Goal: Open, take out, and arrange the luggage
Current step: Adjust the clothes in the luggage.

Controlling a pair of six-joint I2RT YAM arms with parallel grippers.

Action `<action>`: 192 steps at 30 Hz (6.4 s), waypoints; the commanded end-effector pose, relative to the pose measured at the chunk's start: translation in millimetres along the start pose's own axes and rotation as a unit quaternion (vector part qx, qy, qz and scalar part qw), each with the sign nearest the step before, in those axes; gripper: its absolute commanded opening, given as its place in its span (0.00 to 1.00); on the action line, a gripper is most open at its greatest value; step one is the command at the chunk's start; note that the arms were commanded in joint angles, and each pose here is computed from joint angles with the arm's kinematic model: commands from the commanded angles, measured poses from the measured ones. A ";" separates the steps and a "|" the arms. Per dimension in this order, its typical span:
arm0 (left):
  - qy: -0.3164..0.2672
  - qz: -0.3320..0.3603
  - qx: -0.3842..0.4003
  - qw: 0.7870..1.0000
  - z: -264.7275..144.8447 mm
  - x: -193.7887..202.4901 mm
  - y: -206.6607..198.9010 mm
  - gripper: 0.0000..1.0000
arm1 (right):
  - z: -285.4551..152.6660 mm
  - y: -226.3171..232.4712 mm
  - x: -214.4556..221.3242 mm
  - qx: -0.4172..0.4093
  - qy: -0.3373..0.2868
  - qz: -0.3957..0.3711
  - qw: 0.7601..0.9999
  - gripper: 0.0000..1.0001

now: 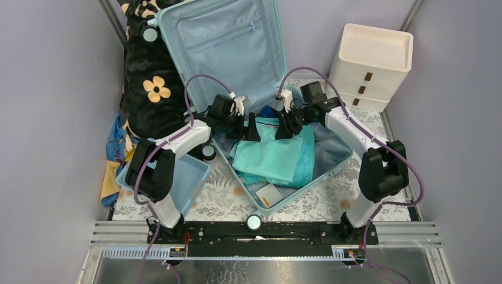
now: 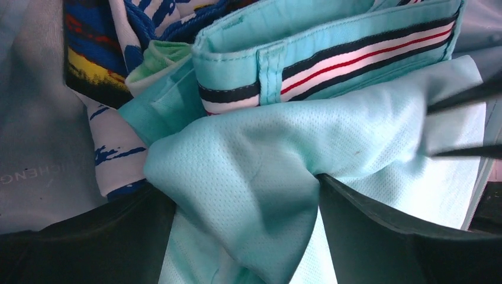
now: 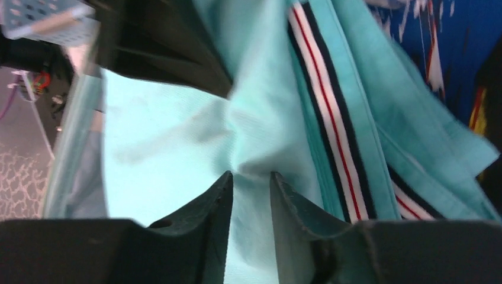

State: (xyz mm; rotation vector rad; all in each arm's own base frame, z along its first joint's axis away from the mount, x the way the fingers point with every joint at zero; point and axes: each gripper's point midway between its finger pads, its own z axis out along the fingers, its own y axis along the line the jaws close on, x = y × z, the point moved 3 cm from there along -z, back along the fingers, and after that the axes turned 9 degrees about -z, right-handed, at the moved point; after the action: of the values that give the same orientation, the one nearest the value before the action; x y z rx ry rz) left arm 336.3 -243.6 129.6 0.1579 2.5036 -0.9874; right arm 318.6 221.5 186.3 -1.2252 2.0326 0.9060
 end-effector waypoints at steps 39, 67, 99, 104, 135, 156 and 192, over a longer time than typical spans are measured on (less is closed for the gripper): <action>0.028 -0.102 0.089 0.990 12.1 5.8 9.7 0.77 | -21.7 -26.6 103.1 0.027 0.102 0.136 0.985 0.28; -0.091 -0.023 -0.026 0.995 -54.1 -57.4 -25.6 0.84 | -93.1 -14.4 -17.6 0.013 -0.037 -0.029 0.999 0.65; -0.354 -0.031 0.047 0.934 -177.6 -122.1 -49.9 0.99 | -40.0 -127.7 -29.9 0.091 -0.033 -0.020 0.995 0.72; -0.337 -0.070 0.058 0.937 -160.7 -130.8 -46.9 0.97 | -18.9 -155.4 -16.9 0.109 -0.006 -0.062 0.992 0.73; -0.193 0.007 0.095 0.977 -73.0 -101.4 -53.5 0.95 | 50.7 4.7 -2.3 -0.155 -0.028 -0.108 0.982 0.08; -0.195 0.131 0.141 0.962 2.2 -110.7 -36.6 0.91 | 40.0 47.8 11.3 -0.219 -0.071 -0.238 0.944 0.26; -0.208 0.250 0.067 0.943 -25.7 -106.7 -22.1 0.84 | -20.8 -83.8 -9.1 -0.051 -0.008 -0.124 0.991 0.73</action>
State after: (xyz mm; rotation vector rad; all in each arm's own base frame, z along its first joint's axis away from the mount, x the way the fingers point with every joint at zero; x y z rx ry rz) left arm 406.0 -237.7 172.9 0.5299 1.9714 -0.9335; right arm 404.6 177.5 171.2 -1.4910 1.7723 0.9049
